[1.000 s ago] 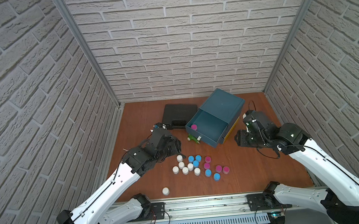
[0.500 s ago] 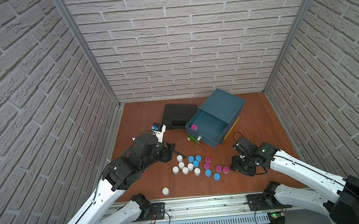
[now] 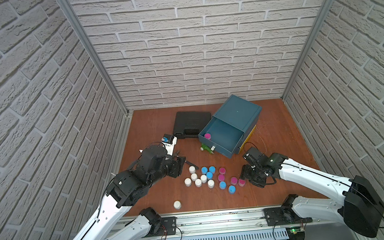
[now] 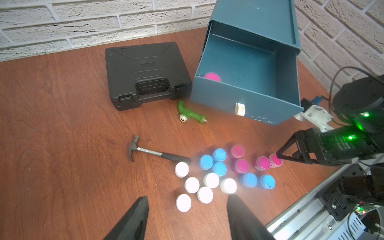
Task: Put the paint cans in the drawer according to color
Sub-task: Pick up the paint can at the center of the board, then place the paint can in the drawer, then pick up the paint can at the center of the board.
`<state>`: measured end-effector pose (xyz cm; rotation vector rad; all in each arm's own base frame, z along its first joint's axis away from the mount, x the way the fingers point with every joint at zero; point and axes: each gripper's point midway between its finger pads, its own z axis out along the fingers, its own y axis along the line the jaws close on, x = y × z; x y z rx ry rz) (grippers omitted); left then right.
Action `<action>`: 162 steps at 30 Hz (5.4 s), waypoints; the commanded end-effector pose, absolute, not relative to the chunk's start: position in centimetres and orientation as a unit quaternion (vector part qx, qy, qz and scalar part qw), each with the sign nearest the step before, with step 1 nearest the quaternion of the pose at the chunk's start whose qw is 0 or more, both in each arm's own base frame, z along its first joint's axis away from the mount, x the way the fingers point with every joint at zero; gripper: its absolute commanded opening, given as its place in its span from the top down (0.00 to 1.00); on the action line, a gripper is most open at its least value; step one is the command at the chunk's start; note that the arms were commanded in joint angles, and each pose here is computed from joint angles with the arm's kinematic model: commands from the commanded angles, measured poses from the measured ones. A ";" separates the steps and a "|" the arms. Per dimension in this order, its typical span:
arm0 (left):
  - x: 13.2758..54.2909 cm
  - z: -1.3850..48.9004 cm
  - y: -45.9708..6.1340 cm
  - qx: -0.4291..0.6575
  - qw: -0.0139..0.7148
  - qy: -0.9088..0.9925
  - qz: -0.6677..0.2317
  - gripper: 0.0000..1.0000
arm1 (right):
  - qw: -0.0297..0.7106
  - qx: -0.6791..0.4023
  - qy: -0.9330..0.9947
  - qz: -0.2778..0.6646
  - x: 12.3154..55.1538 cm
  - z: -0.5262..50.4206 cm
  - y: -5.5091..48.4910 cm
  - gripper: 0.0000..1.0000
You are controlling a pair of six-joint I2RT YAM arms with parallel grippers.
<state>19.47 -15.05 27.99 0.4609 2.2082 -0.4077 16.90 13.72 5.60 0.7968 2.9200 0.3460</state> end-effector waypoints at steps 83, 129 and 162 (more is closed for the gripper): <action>21.8 30.8 -17.5 0.162 0.444 0.861 -0.188 0.34 | 0.122 -0.034 0.989 0.081 34.7 21.4 26.6 0.98; 21.0 29.7 -18.2 0.170 0.428 0.865 -0.198 0.35 | 0.208 0.318 0.907 0.181 19.0 17.4 10.9 0.51; 20.8 29.5 -17.8 0.160 0.429 0.866 -0.200 0.34 | 0.034 0.251 0.953 0.165 18.7 3.6 20.0 0.23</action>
